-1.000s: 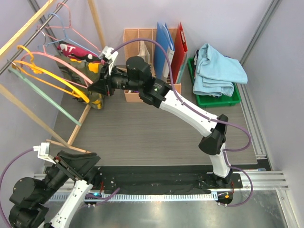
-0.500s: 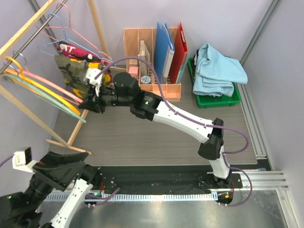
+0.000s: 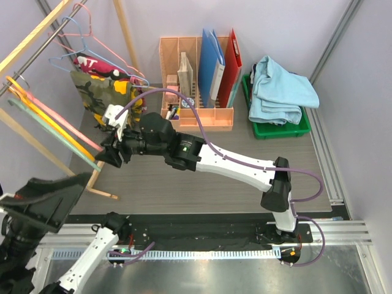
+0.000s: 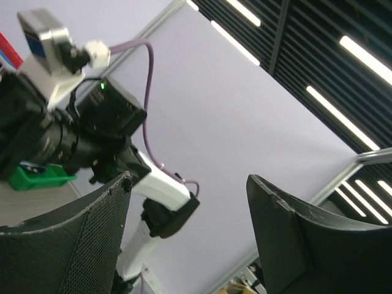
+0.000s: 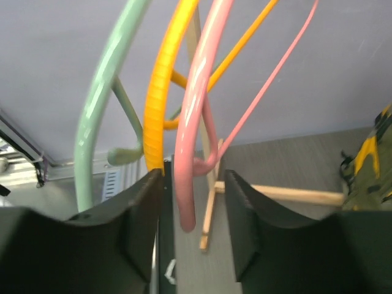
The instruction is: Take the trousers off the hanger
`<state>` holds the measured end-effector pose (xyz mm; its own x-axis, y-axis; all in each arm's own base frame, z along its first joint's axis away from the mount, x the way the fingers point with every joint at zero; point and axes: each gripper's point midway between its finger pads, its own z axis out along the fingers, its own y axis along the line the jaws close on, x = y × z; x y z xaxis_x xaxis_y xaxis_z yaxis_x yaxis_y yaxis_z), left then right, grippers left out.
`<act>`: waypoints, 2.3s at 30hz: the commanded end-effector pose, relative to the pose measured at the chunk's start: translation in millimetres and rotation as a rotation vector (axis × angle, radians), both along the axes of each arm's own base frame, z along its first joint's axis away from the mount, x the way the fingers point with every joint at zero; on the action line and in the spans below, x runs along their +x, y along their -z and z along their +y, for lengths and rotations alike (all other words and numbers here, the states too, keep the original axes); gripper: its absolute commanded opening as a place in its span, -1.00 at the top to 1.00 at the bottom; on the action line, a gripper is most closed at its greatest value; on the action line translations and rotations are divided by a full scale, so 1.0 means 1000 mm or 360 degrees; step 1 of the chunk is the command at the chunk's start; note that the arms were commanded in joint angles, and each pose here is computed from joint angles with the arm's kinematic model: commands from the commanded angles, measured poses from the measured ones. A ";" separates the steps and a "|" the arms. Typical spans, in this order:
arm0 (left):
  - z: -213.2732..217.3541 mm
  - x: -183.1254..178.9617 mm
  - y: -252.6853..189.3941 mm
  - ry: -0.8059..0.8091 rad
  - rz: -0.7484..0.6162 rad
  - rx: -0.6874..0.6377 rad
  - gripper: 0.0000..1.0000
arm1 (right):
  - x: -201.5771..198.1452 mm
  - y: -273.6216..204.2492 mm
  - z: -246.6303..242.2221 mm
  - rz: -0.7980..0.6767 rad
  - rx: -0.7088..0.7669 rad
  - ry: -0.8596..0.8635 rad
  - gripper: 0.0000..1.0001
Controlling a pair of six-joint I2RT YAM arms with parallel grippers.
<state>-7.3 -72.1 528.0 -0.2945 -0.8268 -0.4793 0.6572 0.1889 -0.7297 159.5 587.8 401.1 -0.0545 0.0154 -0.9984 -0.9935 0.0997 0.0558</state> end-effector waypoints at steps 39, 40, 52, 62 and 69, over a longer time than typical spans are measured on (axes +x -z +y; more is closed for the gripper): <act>0.007 0.412 0.016 -0.1592 0.0770 0.0550 -0.20 | 0.025 0.042 -0.340 0.0365 -0.0038 0.1402 -0.83; 0.013 0.415 0.022 -0.1616 0.0814 0.0524 -0.19 | 0.024 0.042 -0.339 0.0366 -0.0039 0.1393 -0.83; 0.068 0.464 0.071 -0.1567 0.0989 0.0318 -0.18 | 0.020 0.039 -0.342 0.0345 -0.0033 0.1353 -0.85; 0.085 0.481 0.073 -0.1602 0.0884 0.0290 0.31 | 0.022 0.033 -0.349 0.0322 0.0005 0.1386 -0.85; 0.078 0.484 0.056 -0.1541 0.0707 0.0336 0.94 | 0.023 0.036 -0.343 0.0311 -0.0012 0.1377 -0.85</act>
<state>475.5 6.5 439.6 0.1995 -0.7358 -0.6471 -0.2713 0.5931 -0.7580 178.7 242.5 358.0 -0.2232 0.1023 -0.9694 -0.5493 0.8084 0.2117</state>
